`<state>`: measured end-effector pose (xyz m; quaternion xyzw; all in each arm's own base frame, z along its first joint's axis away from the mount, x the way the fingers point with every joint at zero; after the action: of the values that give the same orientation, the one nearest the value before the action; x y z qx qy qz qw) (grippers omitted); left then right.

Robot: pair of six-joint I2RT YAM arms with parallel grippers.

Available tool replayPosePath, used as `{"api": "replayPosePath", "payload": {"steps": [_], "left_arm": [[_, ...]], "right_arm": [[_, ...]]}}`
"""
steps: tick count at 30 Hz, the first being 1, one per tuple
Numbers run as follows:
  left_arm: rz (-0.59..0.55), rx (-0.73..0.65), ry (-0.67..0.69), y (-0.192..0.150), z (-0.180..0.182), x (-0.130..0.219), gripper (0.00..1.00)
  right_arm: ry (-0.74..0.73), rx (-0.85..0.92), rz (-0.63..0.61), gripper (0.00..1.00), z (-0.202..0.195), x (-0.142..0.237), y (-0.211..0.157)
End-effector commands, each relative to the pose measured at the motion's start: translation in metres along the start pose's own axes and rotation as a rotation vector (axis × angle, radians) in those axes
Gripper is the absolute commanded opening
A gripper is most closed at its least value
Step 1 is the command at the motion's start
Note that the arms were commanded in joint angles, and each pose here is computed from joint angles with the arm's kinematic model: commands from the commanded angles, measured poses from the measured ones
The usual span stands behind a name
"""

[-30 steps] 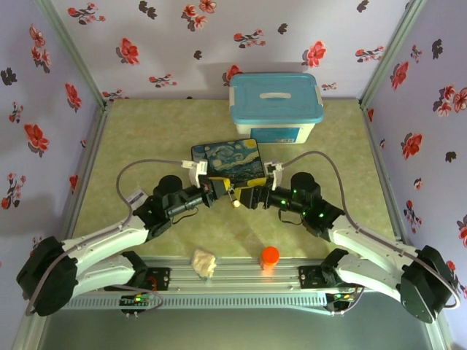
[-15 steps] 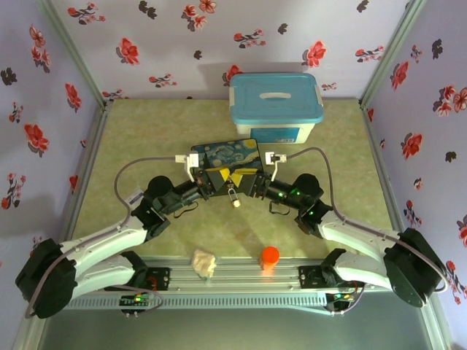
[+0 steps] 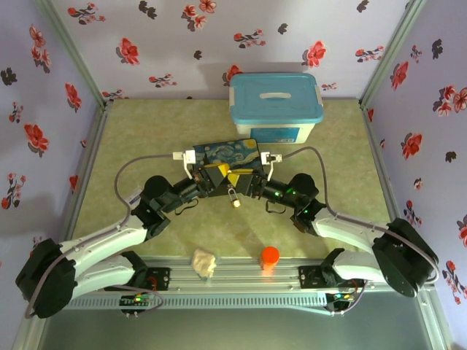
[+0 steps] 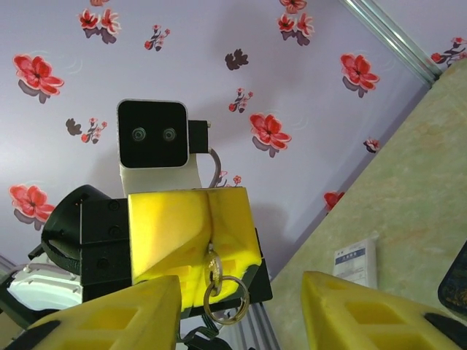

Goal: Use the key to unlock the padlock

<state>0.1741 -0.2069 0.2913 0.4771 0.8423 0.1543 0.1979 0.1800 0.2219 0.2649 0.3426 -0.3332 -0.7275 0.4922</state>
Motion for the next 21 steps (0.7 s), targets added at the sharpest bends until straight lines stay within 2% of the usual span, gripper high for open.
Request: {"api": "replayPosePath", "payload": {"steps": [1, 5, 9, 13, 21], "left_arm": [[-0.013, -0.01, -0.071, 0.0064, -0.0142, -0.0042, 0.0], [-0.013, -0.017, -0.068, 0.007, -0.0145, -0.005, 0.0], [-0.012, -0.016, -0.063, 0.0065, -0.0131, -0.0051, 0.0], [-0.009, -0.015, -0.058, 0.0061, -0.0114, -0.0063, 0.0], [-0.012, -0.008, -0.058, 0.0056, -0.0088, -0.0086, 0.0]], "right_arm": [[0.108, 0.02, -0.065, 0.43, 0.0113, -0.0056, 0.0111], [0.124, 0.014, -0.07, 0.28, 0.0112, -0.0063, 0.0107], [0.113, 0.012, -0.075, 0.23, 0.0102, -0.0035, 0.0084], [0.108, 0.01, -0.077, 0.1, 0.0097, -0.0024, 0.0073], [0.106, 0.001, -0.086, 0.02, 0.0083, -0.0003, 0.0047]]}}
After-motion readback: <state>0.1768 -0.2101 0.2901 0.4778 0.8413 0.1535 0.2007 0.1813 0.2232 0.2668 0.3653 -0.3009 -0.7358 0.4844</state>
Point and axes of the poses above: each hand's point on the last joint's axis, 136 mm out from that joint toward the fingers, its own x axis back along the fingers, its own z axis along the line the jaws close on, y = z × x, the point moved 10 cm from there along x, back along the fingers, and after that the axes turned 15 degrees about x, right-handed, at the moved point
